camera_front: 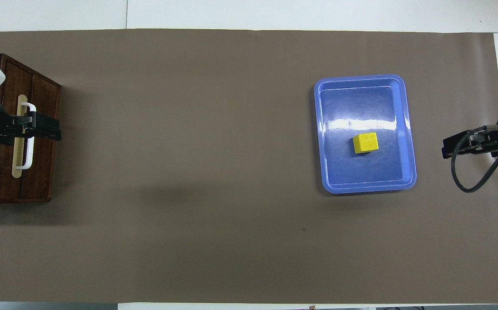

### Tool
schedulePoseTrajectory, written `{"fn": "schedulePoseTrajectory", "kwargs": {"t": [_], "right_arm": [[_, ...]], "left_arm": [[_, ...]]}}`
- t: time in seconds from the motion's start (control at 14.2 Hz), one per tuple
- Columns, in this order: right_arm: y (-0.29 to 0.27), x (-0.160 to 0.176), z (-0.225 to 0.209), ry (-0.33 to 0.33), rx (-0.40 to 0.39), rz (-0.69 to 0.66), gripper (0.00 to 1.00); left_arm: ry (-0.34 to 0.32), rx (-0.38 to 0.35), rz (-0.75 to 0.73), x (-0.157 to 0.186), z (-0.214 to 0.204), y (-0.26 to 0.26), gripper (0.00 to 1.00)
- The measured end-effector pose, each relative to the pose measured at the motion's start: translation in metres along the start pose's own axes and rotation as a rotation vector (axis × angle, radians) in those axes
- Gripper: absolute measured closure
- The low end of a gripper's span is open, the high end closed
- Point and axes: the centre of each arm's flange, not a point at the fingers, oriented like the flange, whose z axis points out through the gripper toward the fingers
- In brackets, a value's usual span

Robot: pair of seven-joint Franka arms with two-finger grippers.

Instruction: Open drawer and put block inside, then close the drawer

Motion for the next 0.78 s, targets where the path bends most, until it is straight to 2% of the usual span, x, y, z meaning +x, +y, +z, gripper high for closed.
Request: {"fn": "schedulePoseTrajectory", "kwargs": {"t": [0.56,0.63,0.78], "right_arm": [[-0.0008,0.0002,-0.0003,0.002,0.0,0.009,0.0],[-0.001,0.0004,-0.0005,0.004,0.0,0.048,0.0],[-0.0041,0.0008,-0.0005,0.006,0.004,0.207,0.0]], "left_arm": [[0.004,0.0,0.0,0.0004,-0.0003,0.0,0.0],[0.008,-0.001,0.0,0.0008,-0.0006,0.0001,0.0],[0.024,-0.003,0.001,0.0029,0.0004,0.0007,0.0]]}}
